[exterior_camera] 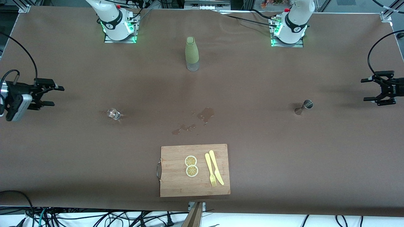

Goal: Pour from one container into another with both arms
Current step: 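Grasp the glass beaker with the right gripper while the left gripper grasps the jigger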

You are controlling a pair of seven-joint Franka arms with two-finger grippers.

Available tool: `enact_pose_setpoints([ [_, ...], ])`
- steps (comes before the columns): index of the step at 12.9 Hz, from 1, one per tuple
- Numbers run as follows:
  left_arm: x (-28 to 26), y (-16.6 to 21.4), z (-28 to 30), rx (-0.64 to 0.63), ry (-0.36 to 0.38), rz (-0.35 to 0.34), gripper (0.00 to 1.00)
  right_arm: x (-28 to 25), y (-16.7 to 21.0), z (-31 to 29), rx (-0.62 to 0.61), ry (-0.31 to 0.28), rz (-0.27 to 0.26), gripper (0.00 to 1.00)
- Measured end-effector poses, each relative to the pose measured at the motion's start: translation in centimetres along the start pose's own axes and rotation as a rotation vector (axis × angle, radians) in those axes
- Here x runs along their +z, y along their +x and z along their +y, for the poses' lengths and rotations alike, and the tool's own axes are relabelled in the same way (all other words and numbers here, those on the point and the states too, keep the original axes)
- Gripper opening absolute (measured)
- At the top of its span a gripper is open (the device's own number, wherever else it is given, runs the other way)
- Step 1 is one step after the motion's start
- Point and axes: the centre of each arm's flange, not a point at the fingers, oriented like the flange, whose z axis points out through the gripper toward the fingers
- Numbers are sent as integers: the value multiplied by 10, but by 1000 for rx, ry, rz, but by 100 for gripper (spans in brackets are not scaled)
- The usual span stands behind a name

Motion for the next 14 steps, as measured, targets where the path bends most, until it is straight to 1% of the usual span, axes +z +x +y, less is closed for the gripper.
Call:
enact_pose_setpoints([
  [1, 13, -14, -8, 69, -23, 49, 100, 16, -5, 12, -84, 45, 42, 100],
  [2, 29, -29, -18, 134, -43, 106, 100, 33, -10, 24, -166, 80, 97, 100],
  [3, 49, -43, -28, 197, -67, 171, 100, 50, -15, 36, -243, 92, 155, 100],
  [5, 95, -66, -46, 318, -107, 296, 100, 82, -22, 53, -375, 74, 268, 100],
  [6, 112, -74, -54, 374, -113, 341, 100, 96, -25, 57, -438, 63, 322, 100],
  [7, 124, -79, -60, 421, -115, 375, 100, 109, -27, 60, -500, 54, 378, 100],
  [9, 141, -87, -67, 485, -118, 417, 100, 138, -30, 70, -601, 42, 492, 100],
  [10, 149, -91, -71, 517, -113, 440, 100, 155, -33, 78, -637, 38, 534, 100],
  [11, 158, -95, -76, 550, -103, 471, 100, 173, -39, 85, -663, 43, 559, 100],
  [13, 182, -101, -87, 611, -73, 545, 100, 205, -50, 97, -722, 49, 589, 100],
  [14, 194, -102, -92, 628, -66, 576, 100, 216, -52, 101, -753, 40, 612, 100],
])
